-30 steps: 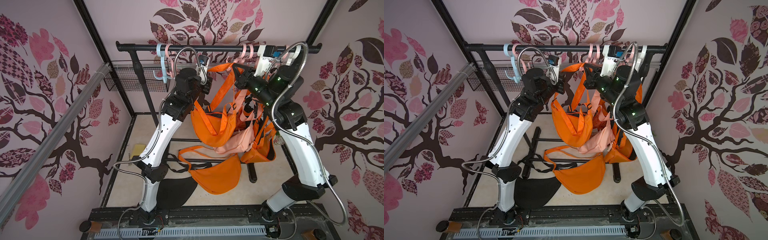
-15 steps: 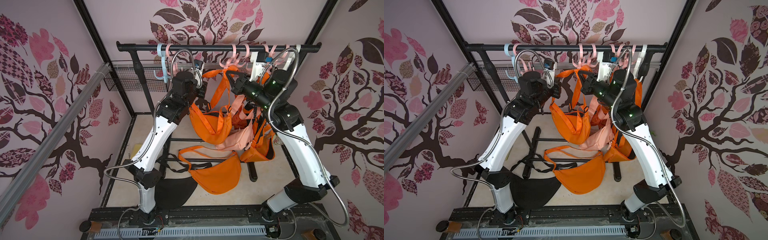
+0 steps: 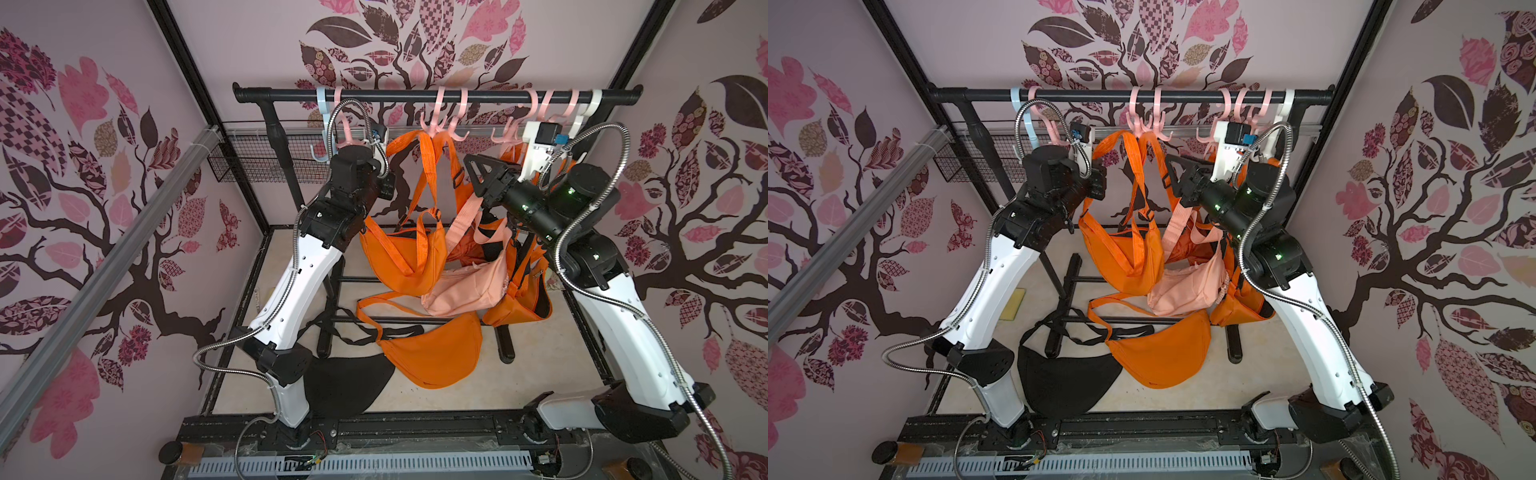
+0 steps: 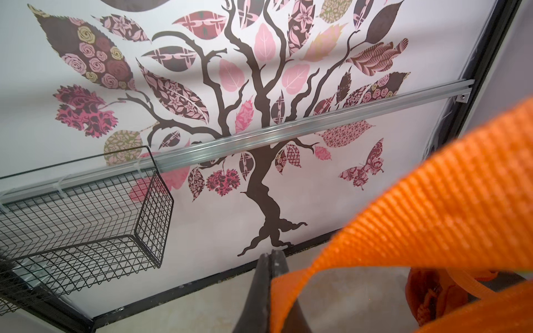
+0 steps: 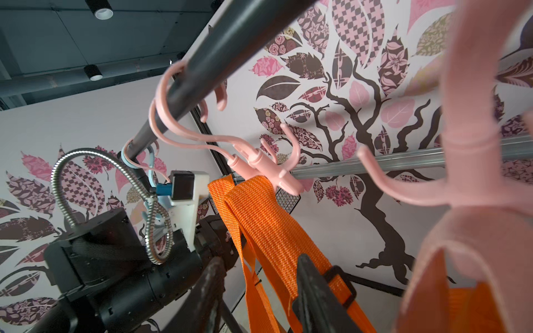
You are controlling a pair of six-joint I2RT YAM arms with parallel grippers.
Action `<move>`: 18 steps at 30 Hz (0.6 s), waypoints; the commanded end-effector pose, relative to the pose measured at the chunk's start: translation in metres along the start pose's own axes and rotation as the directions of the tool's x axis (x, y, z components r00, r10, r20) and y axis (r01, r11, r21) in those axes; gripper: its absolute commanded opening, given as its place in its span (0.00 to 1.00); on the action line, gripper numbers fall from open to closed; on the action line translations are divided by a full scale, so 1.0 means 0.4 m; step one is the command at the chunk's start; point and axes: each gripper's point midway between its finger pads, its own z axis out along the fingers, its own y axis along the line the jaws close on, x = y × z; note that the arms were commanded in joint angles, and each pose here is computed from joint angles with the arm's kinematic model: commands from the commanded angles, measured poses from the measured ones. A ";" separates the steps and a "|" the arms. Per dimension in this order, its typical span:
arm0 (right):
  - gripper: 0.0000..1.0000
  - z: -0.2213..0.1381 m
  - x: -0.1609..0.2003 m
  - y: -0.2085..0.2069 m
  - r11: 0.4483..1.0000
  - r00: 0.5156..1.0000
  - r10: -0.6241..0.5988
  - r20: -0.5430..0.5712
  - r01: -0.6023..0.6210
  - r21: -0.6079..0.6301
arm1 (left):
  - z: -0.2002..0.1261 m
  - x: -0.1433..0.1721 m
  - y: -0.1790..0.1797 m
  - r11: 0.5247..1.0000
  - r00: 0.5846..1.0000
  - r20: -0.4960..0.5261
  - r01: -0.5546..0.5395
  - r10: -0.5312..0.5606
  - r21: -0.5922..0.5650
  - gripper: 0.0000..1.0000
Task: Hang the bag on a hook
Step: Hang the bag on the hook.
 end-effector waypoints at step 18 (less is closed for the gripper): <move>0.58 0.124 0.077 -0.082 0.991 0.992 -0.117 -0.047 0.120 0.064 | -0.034 -0.027 0.020 0.999 0.999 0.024 0.039 -0.039 0.005 0.00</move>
